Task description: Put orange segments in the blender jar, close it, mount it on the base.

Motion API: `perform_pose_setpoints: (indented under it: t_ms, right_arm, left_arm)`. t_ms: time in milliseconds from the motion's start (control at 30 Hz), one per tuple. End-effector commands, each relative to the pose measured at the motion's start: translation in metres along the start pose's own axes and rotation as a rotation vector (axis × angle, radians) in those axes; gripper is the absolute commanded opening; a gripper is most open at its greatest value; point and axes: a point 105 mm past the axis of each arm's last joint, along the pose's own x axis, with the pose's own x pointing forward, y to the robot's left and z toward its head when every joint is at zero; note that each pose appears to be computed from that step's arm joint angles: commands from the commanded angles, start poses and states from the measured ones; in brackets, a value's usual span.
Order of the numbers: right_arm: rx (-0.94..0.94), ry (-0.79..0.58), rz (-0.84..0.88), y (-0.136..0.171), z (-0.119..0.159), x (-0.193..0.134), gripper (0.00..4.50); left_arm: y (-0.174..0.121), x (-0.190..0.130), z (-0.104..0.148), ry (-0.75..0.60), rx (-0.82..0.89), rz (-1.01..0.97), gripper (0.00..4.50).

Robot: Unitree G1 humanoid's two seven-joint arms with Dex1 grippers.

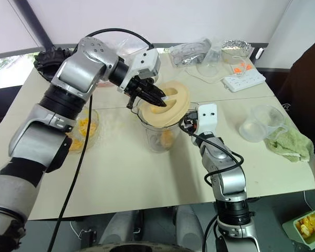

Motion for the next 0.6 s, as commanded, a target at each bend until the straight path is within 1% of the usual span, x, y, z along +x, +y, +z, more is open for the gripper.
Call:
perform_pose_setpoints:
  t_ms: [33,167,267,400,500,600]
  right_arm:
    - [-0.024,-0.116,0.031,0.009,0.028,-0.004,0.99]
    - [-0.028,-0.119,0.034,0.009,0.028,-0.003,0.99]
    - [-0.030,-0.121,0.037,0.010,0.029,-0.003,0.99]
    - [-0.038,-0.121,0.041,0.009,0.029,-0.003,0.99]
    - [-0.043,-0.118,0.045,0.009,0.029,-0.003,0.99]
    - [-0.046,-0.114,0.046,0.008,0.028,-0.003,0.99]
  left_arm:
    - [0.018,-0.014,0.018,-0.019,0.012,0.126,0.26]
    - [0.028,-0.017,0.033,-0.078,-0.006,0.192,0.26]
    - [0.028,-0.018,0.034,-0.080,-0.010,0.185,0.26]
    - [0.021,-0.020,0.030,-0.050,-0.044,0.137,0.26]
    - [0.007,-0.022,0.018,0.002,-0.092,0.053,0.26]
    - [-0.001,-0.026,0.016,0.029,-0.111,0.013,0.26]
